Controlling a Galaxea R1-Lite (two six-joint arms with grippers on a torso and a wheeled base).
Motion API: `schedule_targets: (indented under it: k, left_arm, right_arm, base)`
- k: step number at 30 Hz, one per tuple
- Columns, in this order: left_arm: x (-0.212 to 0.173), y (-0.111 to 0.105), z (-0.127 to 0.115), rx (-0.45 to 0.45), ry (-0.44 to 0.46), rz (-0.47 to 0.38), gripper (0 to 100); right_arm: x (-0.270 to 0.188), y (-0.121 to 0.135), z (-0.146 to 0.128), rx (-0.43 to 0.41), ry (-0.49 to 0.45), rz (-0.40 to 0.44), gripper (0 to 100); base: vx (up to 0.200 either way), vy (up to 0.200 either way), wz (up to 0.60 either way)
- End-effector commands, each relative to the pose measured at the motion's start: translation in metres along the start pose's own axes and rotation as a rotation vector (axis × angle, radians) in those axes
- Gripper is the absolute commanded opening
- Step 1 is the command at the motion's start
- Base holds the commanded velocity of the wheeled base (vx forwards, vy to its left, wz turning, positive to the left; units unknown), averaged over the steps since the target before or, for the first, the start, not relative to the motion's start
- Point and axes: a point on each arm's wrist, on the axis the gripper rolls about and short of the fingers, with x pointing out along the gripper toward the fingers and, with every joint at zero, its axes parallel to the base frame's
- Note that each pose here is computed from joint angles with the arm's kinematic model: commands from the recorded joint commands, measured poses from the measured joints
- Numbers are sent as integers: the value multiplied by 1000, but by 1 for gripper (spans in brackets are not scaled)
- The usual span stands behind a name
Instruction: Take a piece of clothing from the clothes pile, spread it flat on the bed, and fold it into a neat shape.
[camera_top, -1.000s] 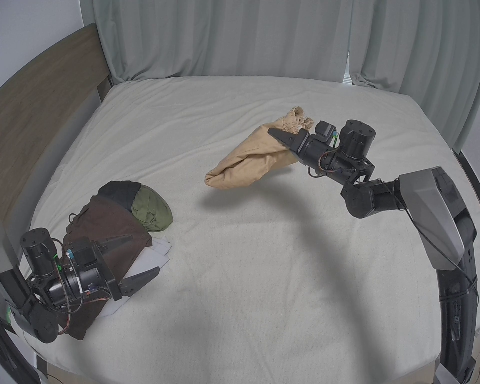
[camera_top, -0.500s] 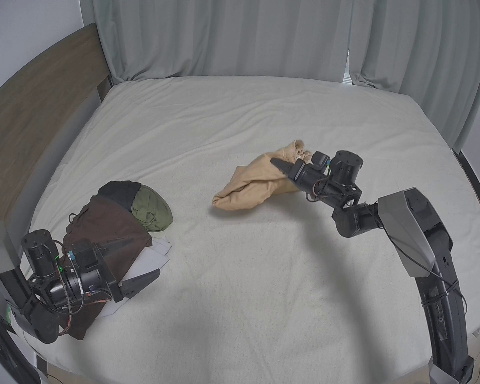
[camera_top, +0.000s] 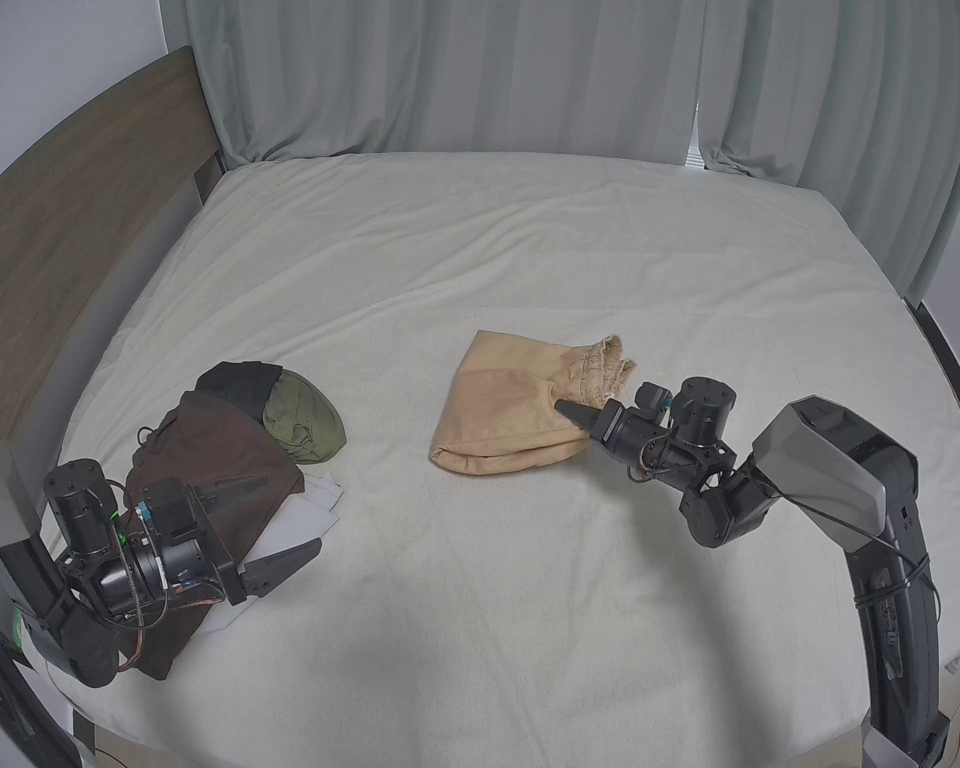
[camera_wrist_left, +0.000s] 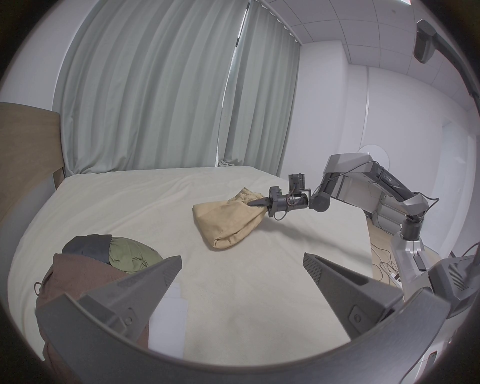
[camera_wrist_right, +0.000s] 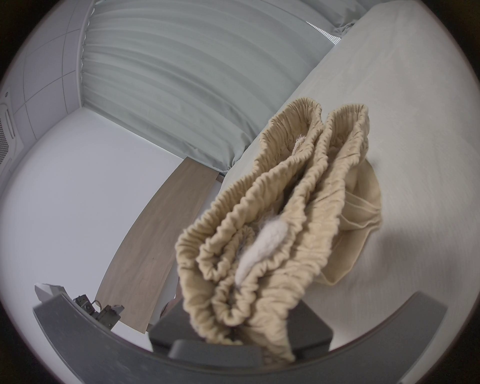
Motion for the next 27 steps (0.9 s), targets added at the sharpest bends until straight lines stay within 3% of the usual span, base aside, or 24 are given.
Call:
schedule_targets:
  k: [1,9,10,19,27]
  left_arm:
    - [0,-1,2,5,-6,-2,100]
    - [0,-1,2,5,-6,-3,100]
    - [0,-1,2,5,-6,-3,100]
    - [0,-1,2,7,-9,-4,100]
    - [0,-1,4,13,-15,-3,100]
  right_arm:
    - [-15,-4,-19,18,24,-19,0]
    - [-15,-12,-25,15,16,-19,0]
    - [-15,-12,-24,16,15,-20,100]
    - [-22,-14,-31,29,37,-51,100]
    - [-48,1,-66,11,170,-112,100]
  base:
    - [0,0,0]
    - [0,0,0]
    - [0,0,0]
    - [0,0,0]
    - [0,0,0]
